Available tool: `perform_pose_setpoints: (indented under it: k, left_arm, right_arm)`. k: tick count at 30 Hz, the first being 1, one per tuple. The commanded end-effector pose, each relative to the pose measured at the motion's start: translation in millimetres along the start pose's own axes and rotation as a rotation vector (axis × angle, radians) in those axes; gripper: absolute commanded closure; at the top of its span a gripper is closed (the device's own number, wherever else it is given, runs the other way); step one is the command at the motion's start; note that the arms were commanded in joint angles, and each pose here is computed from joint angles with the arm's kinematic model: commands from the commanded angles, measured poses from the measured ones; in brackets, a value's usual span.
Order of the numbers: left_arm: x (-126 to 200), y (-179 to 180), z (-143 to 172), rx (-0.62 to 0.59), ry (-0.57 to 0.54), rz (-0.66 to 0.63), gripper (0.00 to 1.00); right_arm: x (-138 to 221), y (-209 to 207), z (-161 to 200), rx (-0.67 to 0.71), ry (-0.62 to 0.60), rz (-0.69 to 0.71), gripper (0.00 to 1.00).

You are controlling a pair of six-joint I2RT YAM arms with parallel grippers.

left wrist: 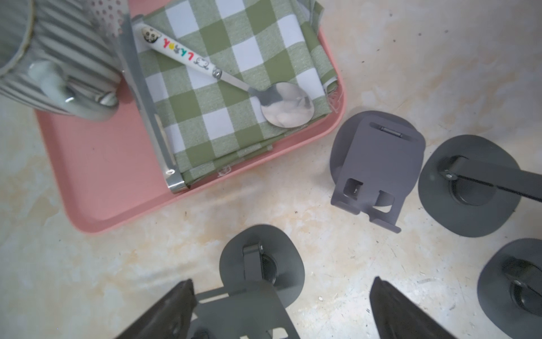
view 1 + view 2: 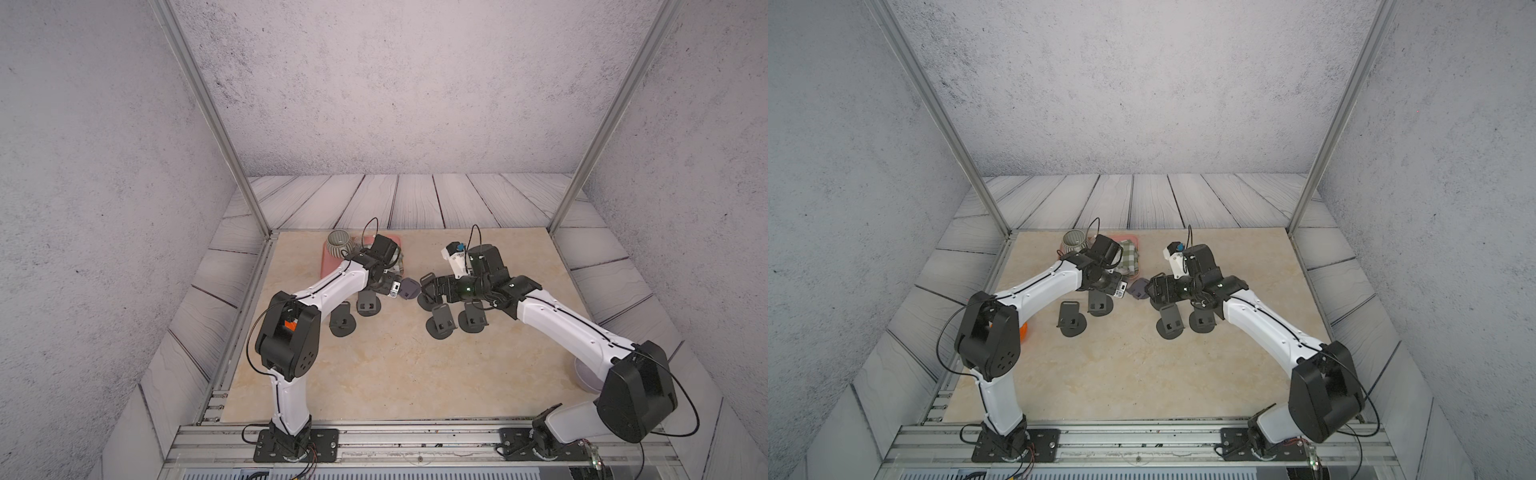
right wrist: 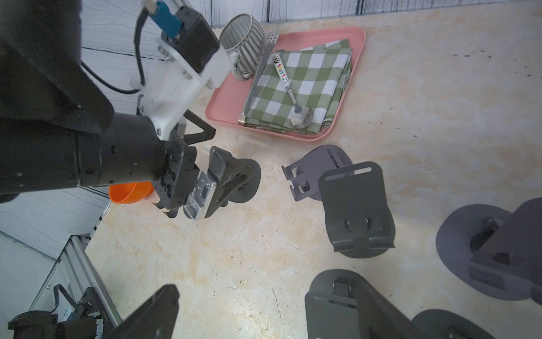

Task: Open the phone stand
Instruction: Place the phone stand at the center of the board, then pick up the phone stand at the center of the board.

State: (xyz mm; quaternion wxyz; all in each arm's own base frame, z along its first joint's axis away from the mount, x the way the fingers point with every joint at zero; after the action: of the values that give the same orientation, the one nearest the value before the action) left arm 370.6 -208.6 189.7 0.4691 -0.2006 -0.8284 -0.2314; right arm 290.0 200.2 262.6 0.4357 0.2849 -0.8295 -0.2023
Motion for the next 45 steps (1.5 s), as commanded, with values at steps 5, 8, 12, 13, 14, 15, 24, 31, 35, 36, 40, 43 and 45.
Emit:
perform_pose_setpoints:
  k: [5,8,12,13,14,15,24,31,35,36,40,43,45]
  left_arm:
    - [2,-19,-14,-0.118,-0.142,0.185,0.02]
    - [-4,-27,-18,-0.146,-0.151,0.227,0.02]
    - [-15,-34,-21,-0.179,-0.110,0.250,0.00]
    - [-19,-36,-21,-0.182,-0.098,0.257,0.00]
    - [-22,-36,-22,-0.184,-0.089,0.263,0.01]
    - [-26,-37,-21,-0.182,-0.076,0.269,0.01]
    - [-53,-43,-20,-0.165,-0.012,0.300,0.01]
    - [-63,-43,-19,-0.172,0.008,0.272,0.01]
    - [-69,-41,-19,-0.173,0.017,0.248,0.01]
    - [-70,-41,-19,-0.175,0.021,0.241,0.01]
    - [-76,-41,-19,-0.180,0.029,0.234,0.02]
    - [-80,-42,-18,-0.182,0.032,0.237,0.03]
    - [-82,-42,-19,-0.184,0.033,0.234,0.03]
  right_arm:
    - [20,0,7,0.024,-0.039,0.039,0.03]
    - [24,-1,9,0.026,-0.044,0.049,0.03]
    - [29,-2,11,0.032,-0.052,0.065,0.03]
    - [30,-2,11,0.032,-0.054,0.067,0.03]
    - [31,-3,11,0.030,-0.056,0.071,0.03]
    - [31,-3,12,0.031,-0.058,0.072,0.03]
    - [31,-4,13,0.031,-0.058,0.078,0.03]
    - [32,-7,13,0.029,-0.056,0.088,0.03]
    - [32,-8,13,0.030,-0.055,0.092,0.03]
    - [32,-8,13,0.030,-0.055,0.092,0.03]
    - [32,-8,13,0.033,-0.055,0.096,0.02]
    - [32,-10,12,0.032,-0.056,0.101,0.02]
    - [31,-10,13,0.031,-0.054,0.101,0.02]
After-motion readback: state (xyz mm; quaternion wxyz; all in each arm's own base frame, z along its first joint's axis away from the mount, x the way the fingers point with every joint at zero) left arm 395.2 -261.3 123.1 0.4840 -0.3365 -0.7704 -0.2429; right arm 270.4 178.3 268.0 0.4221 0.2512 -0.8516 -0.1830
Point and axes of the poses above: each gripper's point midway between its finger pads, its own x axis back along the fingers, its own y axis along the line the jaws close on, z = x × y, the point moved 9 cm from there along x, back along the fingers, and after that the axes turned 15 degrees about -x, right-handed, at the moved point
